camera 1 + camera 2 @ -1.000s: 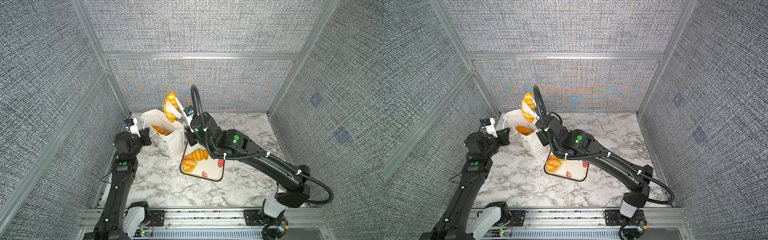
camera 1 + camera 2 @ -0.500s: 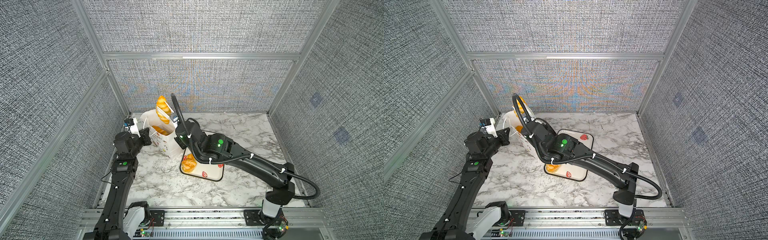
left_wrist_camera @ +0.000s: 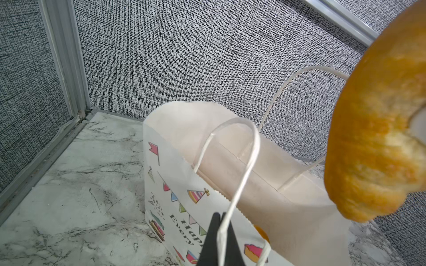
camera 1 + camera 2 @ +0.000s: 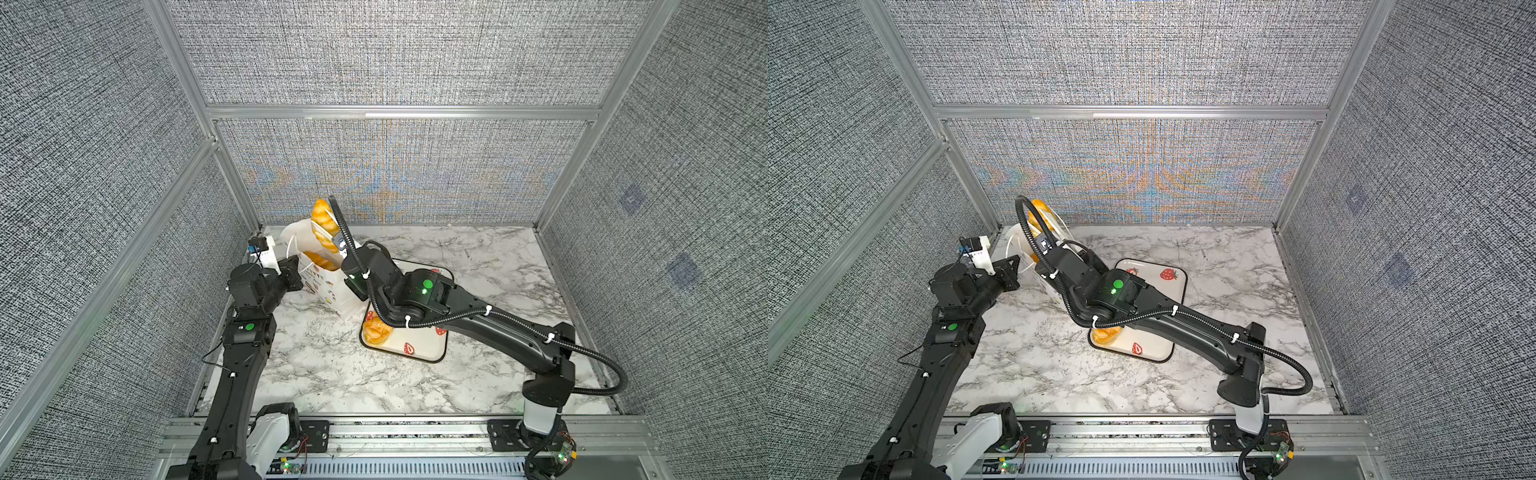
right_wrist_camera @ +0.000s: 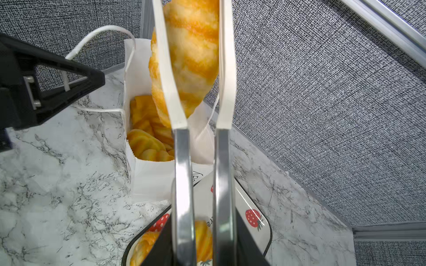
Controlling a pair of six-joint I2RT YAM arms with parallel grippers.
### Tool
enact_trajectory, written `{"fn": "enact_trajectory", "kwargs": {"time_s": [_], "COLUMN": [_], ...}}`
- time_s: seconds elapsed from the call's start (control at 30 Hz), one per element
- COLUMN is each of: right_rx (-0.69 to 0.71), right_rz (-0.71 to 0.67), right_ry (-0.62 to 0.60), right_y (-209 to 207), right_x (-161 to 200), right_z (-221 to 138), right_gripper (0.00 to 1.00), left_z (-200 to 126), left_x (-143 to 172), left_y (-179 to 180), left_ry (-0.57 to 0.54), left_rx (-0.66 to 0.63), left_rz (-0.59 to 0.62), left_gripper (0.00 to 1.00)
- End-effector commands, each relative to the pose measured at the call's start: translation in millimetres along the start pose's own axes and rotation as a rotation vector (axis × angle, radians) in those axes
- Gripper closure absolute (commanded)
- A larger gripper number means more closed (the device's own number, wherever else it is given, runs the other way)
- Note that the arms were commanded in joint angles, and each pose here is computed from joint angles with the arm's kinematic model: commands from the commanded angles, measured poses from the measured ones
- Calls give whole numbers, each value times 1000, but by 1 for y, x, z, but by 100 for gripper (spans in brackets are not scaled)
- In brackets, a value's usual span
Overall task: Pack bread into a paper bag
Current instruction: Place the bread in the paper bag.
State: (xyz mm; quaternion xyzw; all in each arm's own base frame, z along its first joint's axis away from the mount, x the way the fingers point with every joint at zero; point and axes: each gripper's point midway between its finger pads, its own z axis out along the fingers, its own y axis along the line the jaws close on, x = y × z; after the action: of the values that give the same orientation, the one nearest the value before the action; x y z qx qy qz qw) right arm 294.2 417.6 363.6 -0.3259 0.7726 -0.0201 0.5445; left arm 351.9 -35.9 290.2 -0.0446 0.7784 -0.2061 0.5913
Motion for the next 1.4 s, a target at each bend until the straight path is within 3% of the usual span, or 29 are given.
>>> {"fn": "enact_trajectory", "kwargs": {"time_s": [0.0,1.37], "right_rx": [8,-8], "right_rz": [15,27], "right_ry": [3,105], "right_y": [2,17], "right_x": [2,45], "right_z": [4,27], "right_gripper": [70,60], "left_z": [0,-2], "left_x": [-6,-7], "left_y": [-4,-4], "left_ry": [-23,-27], "left_rx": [21,17], "left_rz": [7,10], "left_gripper": [100,100]}}
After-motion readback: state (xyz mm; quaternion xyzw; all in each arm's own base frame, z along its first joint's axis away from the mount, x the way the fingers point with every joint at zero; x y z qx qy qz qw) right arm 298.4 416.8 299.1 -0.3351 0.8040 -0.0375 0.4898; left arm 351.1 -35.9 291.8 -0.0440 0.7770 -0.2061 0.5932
